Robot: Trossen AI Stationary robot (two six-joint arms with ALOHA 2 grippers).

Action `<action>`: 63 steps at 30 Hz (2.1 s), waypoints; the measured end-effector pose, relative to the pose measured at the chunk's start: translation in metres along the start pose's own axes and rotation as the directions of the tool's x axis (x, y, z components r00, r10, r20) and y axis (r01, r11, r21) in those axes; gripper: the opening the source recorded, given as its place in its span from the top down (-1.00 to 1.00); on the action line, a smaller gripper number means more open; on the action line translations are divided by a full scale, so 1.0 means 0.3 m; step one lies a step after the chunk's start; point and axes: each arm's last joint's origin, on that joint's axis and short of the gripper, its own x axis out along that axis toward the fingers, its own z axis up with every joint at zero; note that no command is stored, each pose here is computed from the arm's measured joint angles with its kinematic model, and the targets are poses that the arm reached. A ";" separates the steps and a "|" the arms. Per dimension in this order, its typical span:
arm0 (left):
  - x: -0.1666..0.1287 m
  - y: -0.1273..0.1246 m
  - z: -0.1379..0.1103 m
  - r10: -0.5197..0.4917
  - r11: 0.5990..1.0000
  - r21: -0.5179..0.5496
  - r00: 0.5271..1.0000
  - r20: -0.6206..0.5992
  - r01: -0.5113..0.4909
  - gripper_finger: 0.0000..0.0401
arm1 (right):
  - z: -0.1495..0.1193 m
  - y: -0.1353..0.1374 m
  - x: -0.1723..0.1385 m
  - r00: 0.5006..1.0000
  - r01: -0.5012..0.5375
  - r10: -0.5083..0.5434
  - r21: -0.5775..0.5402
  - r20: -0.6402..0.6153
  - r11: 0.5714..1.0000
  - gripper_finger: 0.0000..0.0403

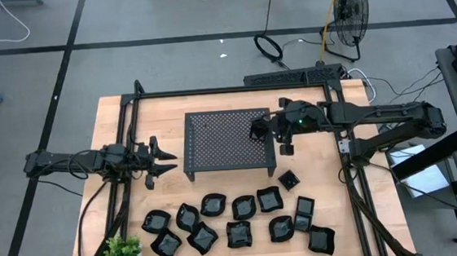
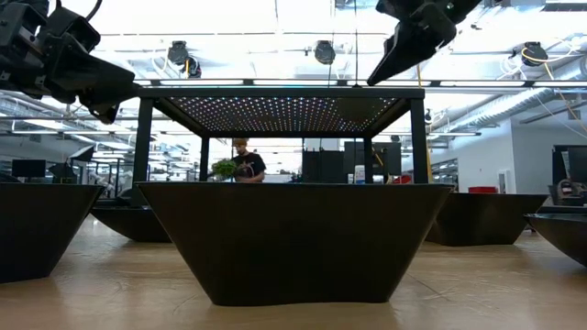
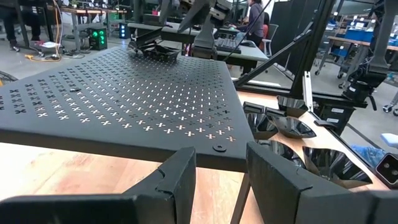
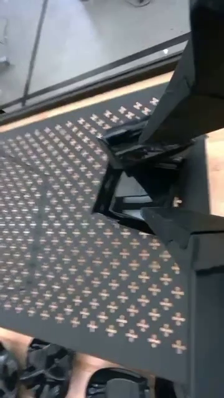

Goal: Pick & Place Mini shaped plates
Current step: Stack the square plate on the other square plate on the shelf

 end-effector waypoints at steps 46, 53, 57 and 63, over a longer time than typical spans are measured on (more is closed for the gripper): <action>0.000 0.000 0.000 0.000 1.000 0.000 1.000 0.000 0.000 0.28 | 0.027 -0.049 0.069 0.968 0.249 -0.248 -0.040 0.029 0.968 0.63; 0.000 0.000 0.000 0.000 1.000 0.000 1.000 0.000 0.000 0.28 | -0.007 -0.071 0.114 0.966 0.246 -0.249 -0.044 -0.070 0.968 0.62; 0.000 0.000 0.000 0.000 1.000 0.000 1.000 0.001 0.000 0.28 | -0.002 -0.062 0.120 0.968 0.240 -0.243 -0.048 -0.058 0.970 0.61; 0.000 0.000 0.000 0.000 1.000 0.000 1.000 0.001 0.000 0.28 | 0.007 -0.033 0.118 0.975 0.215 -0.216 -0.025 -0.044 0.976 0.63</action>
